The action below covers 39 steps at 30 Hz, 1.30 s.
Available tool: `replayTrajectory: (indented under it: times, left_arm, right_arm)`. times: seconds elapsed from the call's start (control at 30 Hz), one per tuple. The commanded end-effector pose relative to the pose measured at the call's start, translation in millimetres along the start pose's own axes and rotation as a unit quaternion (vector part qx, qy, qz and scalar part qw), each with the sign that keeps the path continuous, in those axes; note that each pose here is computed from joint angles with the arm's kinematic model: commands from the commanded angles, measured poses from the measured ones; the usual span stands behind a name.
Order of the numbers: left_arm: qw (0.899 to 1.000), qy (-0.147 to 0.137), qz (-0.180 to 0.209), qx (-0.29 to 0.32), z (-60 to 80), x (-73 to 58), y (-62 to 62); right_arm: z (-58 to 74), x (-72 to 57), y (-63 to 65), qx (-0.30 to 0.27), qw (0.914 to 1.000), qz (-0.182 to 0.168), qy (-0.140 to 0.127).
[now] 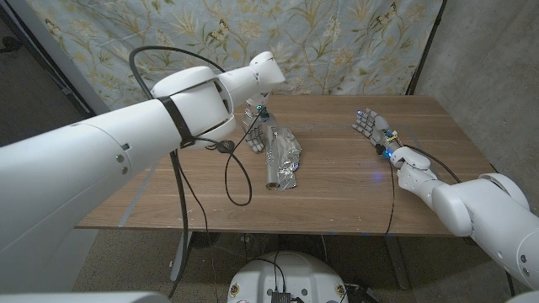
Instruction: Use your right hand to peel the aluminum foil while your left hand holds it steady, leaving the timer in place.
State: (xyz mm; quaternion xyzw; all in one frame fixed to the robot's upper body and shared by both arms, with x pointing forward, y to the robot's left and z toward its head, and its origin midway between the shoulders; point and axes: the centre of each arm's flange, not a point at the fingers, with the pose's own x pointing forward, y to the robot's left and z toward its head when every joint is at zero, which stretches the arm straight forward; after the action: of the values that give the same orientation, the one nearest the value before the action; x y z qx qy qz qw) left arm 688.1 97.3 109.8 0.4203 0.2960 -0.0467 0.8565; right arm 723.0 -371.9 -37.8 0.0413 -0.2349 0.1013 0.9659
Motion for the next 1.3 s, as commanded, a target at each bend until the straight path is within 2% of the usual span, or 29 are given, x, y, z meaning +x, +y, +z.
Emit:
replayTrajectory:
  times: [0.03,0.3,0.77,1.3]
  left_arm:
    - [0.999,-0.012,0.014,0.035,-0.5,15.8,-6.1]
    - [0.999,-0.012,0.018,0.040,-1.2,20.3,-11.8]
    - [0.999,-0.009,0.020,0.038,-5.7,25.7,-11.9]
    - [1.000,0.013,0.015,0.025,-14.4,25.3,-11.6]
  right_arm:
    - [-11.1,-7.1,-0.9,0.012,0.9999,-0.002,0.006]
    - [-14.5,-11.8,-4.4,0.016,0.9998,-0.002,0.007]
    - [-21.4,-15.4,-3.8,0.018,0.9997,0.001,0.015]
    - [-22.0,-17.0,-3.1,0.020,0.9997,0.007,0.013]
